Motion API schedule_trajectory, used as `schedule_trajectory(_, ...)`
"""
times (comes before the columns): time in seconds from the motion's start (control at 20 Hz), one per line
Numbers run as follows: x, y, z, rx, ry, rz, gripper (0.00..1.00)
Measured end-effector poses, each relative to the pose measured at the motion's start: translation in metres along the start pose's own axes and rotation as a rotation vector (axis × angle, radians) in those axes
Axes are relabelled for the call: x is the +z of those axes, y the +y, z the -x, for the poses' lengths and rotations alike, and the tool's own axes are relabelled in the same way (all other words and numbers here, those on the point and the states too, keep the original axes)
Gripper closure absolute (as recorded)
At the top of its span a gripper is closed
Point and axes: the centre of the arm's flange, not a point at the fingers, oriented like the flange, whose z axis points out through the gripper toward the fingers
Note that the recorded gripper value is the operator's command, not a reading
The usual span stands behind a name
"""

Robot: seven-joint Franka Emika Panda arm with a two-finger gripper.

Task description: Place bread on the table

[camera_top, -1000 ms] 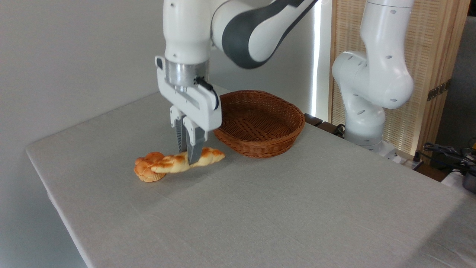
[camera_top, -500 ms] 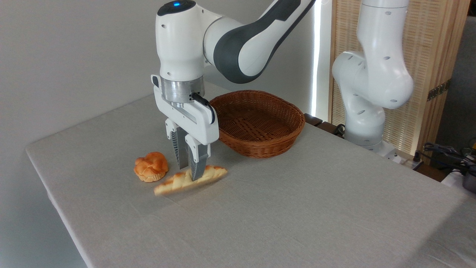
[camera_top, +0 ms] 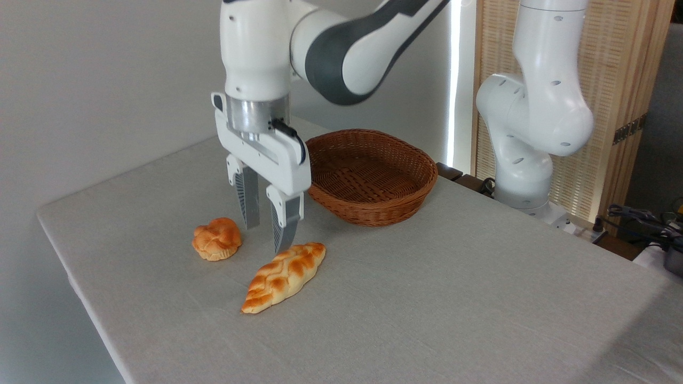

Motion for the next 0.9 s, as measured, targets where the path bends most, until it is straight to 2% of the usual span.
schedule_trajectory(0.3, -0.084, -0.020, 0.001, -0.032, -0.031, 0.023, 0.00)
schedule_trajectory(0.5, -0.124, -0.035, 0.008, -0.065, -0.042, 0.019, 0.00)
schedule_trajectory(0.9, -0.124, -0.062, 0.015, -0.110, -0.054, 0.010, 0.00)
